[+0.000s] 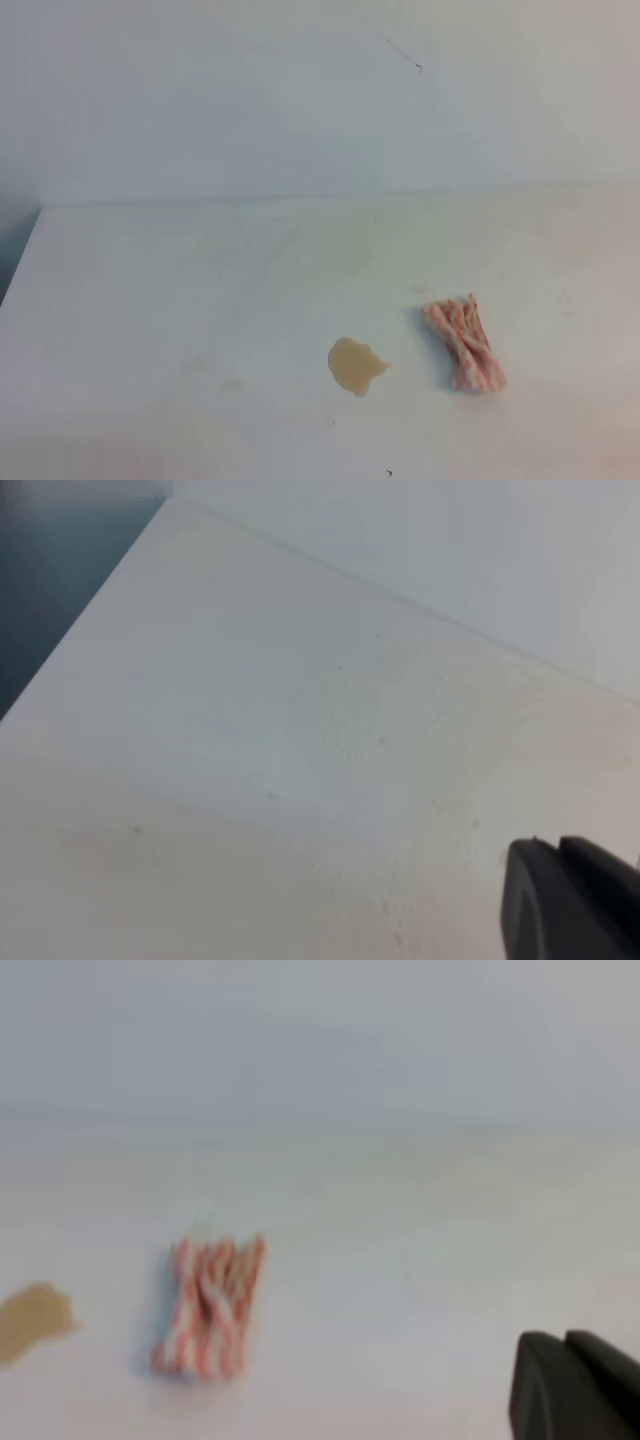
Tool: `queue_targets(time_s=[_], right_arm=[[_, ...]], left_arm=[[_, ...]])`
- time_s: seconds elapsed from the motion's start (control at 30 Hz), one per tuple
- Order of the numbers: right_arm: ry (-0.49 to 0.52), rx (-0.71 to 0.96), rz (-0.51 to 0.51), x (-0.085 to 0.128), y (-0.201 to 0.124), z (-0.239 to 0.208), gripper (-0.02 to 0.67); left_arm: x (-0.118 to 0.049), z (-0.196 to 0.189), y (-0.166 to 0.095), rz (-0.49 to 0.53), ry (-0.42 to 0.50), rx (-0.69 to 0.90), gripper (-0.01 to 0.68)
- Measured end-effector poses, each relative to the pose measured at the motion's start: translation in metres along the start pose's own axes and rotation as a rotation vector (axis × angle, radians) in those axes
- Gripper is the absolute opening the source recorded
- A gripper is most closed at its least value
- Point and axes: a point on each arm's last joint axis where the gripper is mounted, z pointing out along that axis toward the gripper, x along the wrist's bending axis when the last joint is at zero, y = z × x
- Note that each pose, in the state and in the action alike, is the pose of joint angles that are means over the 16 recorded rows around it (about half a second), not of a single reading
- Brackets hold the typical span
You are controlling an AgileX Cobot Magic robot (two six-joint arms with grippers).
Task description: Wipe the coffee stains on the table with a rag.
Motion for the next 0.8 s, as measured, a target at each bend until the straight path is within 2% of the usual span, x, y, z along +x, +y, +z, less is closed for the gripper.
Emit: queue_targets(time_s=[0.17, 0.5, 0.63, 0.8], right_arm=[[-0.030, -0.184, 0.061, -0.003, 0.017, -0.002, -0.004], [-0.159, -0.683, 0.233, -0.020, 0.057, -0.022, -0.004], [-0.204, -0.849, 0.250, -0.024, 0.075, -0.036, -0.004], [-0.235, -0.966, 0.210, -0.023, 0.104, -0.053, -0.004]], left_arm=[[0.000, 0.000, 0.000, 0.000, 0.000, 0.000, 0.001], [0.000, 0.000, 0.000, 0.000, 0.000, 0.000, 0.001], [0.000, 0.000, 0.000, 0.000, 0.000, 0.000, 0.001], [0.000, 0.000, 0.000, 0.000, 0.000, 0.000, 0.001]])
